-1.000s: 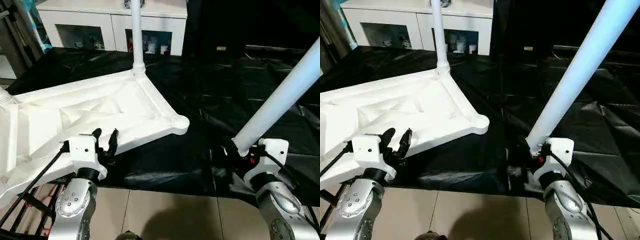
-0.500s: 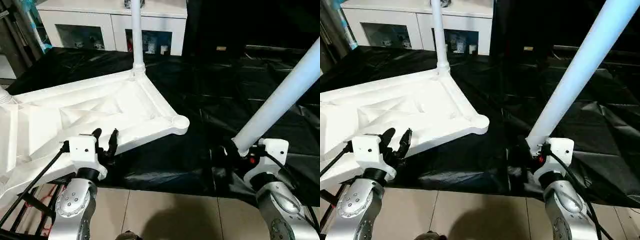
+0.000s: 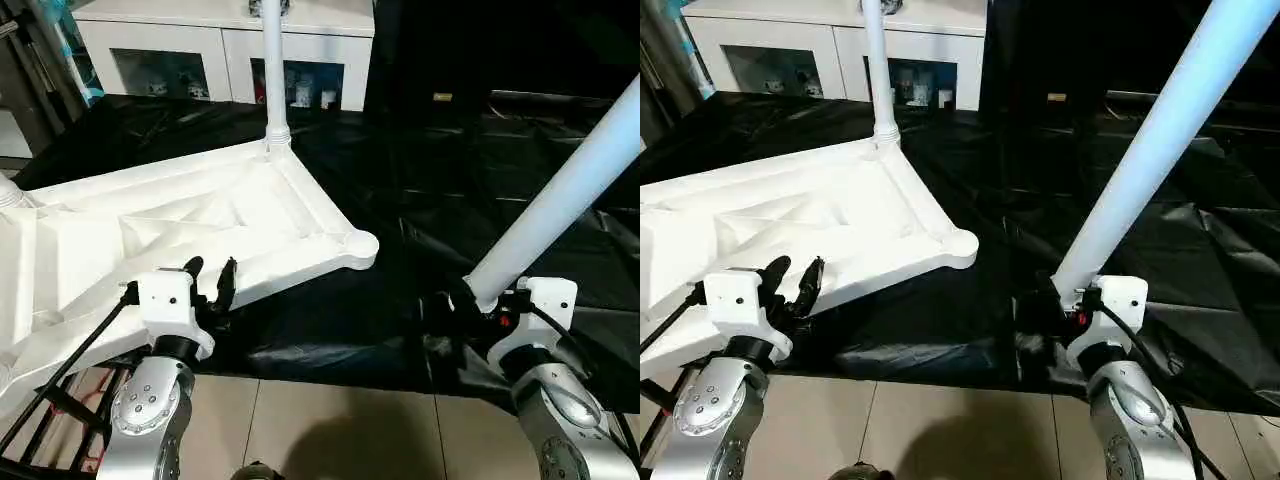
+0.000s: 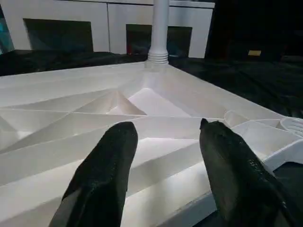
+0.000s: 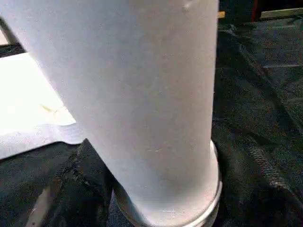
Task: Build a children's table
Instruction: Insert table leg to table base
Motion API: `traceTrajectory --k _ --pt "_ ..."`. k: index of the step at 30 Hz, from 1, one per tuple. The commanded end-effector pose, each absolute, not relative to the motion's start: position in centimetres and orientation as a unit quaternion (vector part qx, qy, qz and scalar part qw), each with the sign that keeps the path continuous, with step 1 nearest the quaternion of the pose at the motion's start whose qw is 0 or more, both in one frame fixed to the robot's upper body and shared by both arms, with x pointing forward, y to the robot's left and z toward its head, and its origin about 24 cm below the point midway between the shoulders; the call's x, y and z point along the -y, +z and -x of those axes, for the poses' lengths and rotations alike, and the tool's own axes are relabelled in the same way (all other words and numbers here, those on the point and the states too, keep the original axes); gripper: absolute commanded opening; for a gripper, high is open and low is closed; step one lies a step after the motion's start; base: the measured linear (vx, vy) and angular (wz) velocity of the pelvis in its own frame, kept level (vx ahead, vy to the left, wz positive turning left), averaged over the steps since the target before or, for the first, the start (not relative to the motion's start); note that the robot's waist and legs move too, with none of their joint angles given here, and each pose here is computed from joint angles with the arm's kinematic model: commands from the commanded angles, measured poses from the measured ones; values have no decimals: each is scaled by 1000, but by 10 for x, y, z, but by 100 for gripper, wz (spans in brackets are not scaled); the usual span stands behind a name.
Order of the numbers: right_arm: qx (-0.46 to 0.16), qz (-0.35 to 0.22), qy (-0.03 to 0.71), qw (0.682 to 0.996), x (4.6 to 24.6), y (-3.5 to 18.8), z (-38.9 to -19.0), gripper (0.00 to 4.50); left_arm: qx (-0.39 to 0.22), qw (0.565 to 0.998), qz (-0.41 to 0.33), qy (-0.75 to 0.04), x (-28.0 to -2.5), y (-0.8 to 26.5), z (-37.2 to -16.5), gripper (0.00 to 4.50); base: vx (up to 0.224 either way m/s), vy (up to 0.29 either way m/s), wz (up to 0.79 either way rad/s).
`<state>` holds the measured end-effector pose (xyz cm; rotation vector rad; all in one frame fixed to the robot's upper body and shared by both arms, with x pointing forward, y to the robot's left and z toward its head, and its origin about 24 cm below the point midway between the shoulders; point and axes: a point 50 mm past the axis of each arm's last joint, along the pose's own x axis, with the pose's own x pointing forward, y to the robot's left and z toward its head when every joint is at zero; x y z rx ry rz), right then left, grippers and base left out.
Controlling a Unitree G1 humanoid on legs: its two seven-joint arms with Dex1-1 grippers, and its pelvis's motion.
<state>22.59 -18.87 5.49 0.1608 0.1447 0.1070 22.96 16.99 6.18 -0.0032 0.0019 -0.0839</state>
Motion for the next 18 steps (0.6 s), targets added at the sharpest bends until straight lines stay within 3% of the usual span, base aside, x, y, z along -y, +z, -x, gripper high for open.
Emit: traceTrajectory --k 1,18 --pt "-72 -80 50 993 191 56 -227 263 -2 999 4 -46 -168 62 -229 250 0 0 0" --pt "-72 -80 50 993 191 56 -227 263 -2 999 4 -46 -168 62 -229 250 0 0 0"
